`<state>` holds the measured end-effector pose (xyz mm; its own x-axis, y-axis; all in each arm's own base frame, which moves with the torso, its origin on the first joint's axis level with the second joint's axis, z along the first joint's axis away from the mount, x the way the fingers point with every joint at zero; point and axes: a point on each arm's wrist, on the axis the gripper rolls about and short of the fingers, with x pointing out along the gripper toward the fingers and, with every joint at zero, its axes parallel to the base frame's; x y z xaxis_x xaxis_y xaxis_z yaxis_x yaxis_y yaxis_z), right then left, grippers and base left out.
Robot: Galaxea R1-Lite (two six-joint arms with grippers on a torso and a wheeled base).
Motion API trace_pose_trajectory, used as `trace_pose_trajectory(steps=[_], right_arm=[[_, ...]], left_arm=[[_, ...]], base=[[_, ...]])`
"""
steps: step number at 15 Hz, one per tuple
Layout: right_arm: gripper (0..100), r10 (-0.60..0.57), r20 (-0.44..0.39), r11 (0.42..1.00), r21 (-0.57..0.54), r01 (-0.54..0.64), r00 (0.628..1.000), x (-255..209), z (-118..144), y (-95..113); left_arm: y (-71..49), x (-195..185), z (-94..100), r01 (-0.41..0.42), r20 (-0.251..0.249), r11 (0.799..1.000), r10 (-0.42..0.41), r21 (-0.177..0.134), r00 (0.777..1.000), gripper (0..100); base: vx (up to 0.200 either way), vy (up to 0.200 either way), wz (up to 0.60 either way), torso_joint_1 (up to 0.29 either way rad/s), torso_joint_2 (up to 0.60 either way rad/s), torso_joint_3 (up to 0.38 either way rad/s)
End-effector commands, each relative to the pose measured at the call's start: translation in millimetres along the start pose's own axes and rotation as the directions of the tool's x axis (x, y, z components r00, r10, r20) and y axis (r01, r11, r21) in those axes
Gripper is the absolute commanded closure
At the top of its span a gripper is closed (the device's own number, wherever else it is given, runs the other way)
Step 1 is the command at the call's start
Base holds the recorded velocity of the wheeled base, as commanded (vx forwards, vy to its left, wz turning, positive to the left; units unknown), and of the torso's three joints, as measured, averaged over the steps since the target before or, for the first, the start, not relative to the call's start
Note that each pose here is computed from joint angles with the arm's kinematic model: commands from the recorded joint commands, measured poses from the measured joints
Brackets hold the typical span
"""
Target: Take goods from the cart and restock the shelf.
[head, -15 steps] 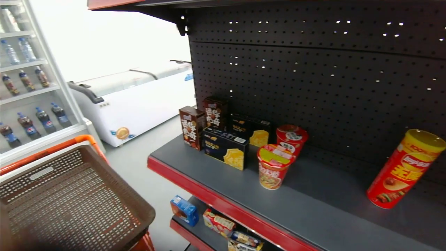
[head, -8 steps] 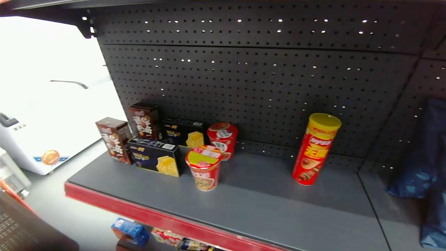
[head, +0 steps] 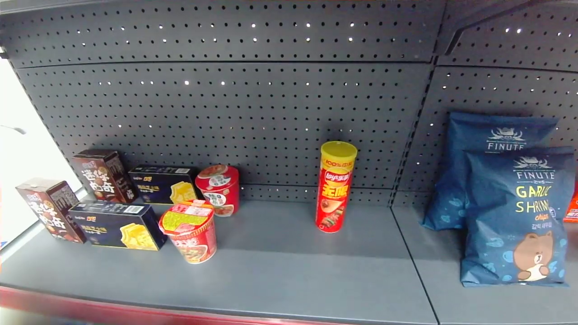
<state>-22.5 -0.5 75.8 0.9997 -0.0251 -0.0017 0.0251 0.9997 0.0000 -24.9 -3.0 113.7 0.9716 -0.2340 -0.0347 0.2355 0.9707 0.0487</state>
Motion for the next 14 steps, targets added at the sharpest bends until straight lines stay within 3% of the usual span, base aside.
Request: trace_pose_trajectory(steps=[1,3,6,14], right_arm=[[0,0.001,0.002,1.0,0.0,-0.001,1.0,0.0,0.1,0.0],[0,0.001,0.002,1.0,0.0,-0.001,1.0,0.0,0.1,0.0],[0,0.001,0.002,1.0,0.0,-0.001,1.0,0.0,0.1,0.0],[0,0.002,0.002,1.0,-0.001,-0.002,1.0,0.0,0.1,0.0]], left_arm=[[0.1,0.8,-1.1,0.0,-0.007,1.0,0.0,-0.002,1.0,100],[0.0,0.6,-1.6,0.002,-0.006,1.0,-0.002,-0.001,1.0,100],[0.0,0.6,-1.6,0.005,-0.006,1.0,-0.005,-0.001,1.0,100],[0.0,-0.2,-0.9,0.0,0.002,1.0,0.0,-0.001,1.0,100]], base=[[0.0,0.0,0.0,0.0,0.0,0.0],[0.0,0.0,0.0,0.0,0.0,0.0],[0.0,0.0,-0.6,0.002,0.0,0.002],[0.0,0.0,0.0,0.0,0.0,0.0]])
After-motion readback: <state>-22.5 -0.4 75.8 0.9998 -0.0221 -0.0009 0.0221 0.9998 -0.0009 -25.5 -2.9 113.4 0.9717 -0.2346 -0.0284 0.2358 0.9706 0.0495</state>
